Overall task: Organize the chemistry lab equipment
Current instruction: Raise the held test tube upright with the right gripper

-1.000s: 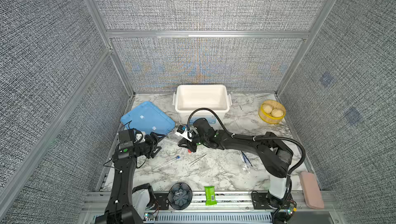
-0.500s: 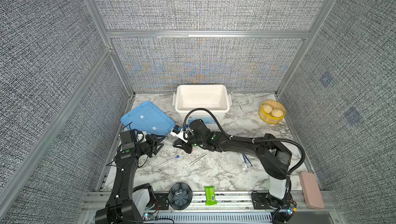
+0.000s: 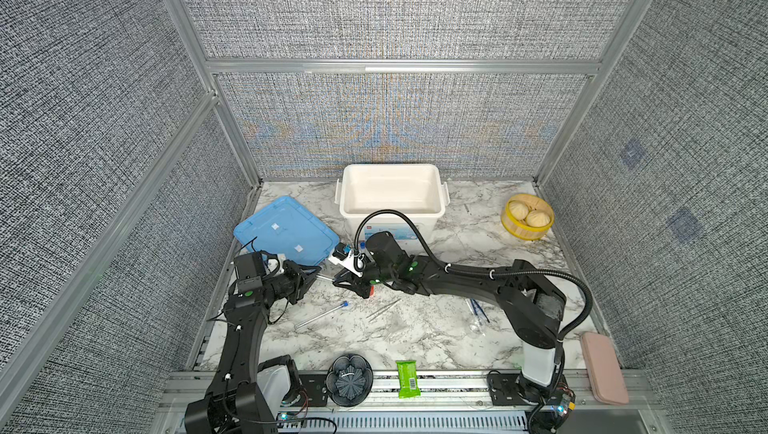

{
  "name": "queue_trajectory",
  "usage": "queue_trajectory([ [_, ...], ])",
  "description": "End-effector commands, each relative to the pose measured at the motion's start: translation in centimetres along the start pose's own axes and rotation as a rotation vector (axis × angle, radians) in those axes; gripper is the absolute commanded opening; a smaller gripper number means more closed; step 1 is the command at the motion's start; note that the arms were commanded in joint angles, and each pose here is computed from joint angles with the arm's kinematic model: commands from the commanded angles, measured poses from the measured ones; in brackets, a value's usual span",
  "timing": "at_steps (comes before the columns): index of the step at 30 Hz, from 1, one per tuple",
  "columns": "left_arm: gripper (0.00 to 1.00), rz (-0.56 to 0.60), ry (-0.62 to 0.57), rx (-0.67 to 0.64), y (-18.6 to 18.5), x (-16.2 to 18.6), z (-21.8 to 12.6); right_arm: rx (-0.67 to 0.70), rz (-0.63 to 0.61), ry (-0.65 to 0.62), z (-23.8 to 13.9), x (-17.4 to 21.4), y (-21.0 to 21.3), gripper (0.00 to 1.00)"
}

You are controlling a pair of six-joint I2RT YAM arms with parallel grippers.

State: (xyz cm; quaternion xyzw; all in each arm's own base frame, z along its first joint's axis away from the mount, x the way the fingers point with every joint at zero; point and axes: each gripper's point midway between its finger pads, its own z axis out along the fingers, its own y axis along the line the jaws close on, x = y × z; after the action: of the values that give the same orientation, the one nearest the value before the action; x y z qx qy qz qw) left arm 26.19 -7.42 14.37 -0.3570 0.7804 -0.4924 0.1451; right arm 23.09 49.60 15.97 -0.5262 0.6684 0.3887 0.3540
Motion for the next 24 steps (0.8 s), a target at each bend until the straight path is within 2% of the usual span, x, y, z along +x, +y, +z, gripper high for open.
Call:
queue_trajectory([
  [1, 0.14, 0.013, 0.008, 0.023, -0.5, 0.1, 0.0, 0.007, -0.022, -0.045, -0.3, -0.9, 0.0, 0.26],
  [5, 0.14, 0.001, 0.029, 0.034, -0.7, 0.3, 0.1, 0.017, -0.064, -0.101, -1.2, -1.5, 0.2, 0.33],
  [9, 0.14, -0.017, 0.044, 0.049, -0.6, 0.5, 0.3, 0.001, -0.175, -0.205, -2.6, -2.3, 1.4, 0.42],
  [13, 0.14, -0.044, 0.087, 0.095, -1.4, 0.8, 0.4, -0.011, -0.363, -0.339, -4.0, -1.5, 2.9, 0.47],
  [16, 0.14, -0.080, 0.116, 0.137, -1.9, 1.0, 0.6, 0.071, -0.486, -0.456, -4.9, -1.4, 2.4, 0.56],
  [21, 0.14, -0.109, 0.197, 0.199, -2.8, 1.9, 0.5, 0.172, -0.622, -0.615, -5.3, -2.0, 0.8, 0.56],
  [24, 0.14, -0.115, 0.220, 0.204, -3.0, 2.5, 0.3, 0.208, -0.673, -0.630, -5.0, -3.0, 0.0, 0.56],
])
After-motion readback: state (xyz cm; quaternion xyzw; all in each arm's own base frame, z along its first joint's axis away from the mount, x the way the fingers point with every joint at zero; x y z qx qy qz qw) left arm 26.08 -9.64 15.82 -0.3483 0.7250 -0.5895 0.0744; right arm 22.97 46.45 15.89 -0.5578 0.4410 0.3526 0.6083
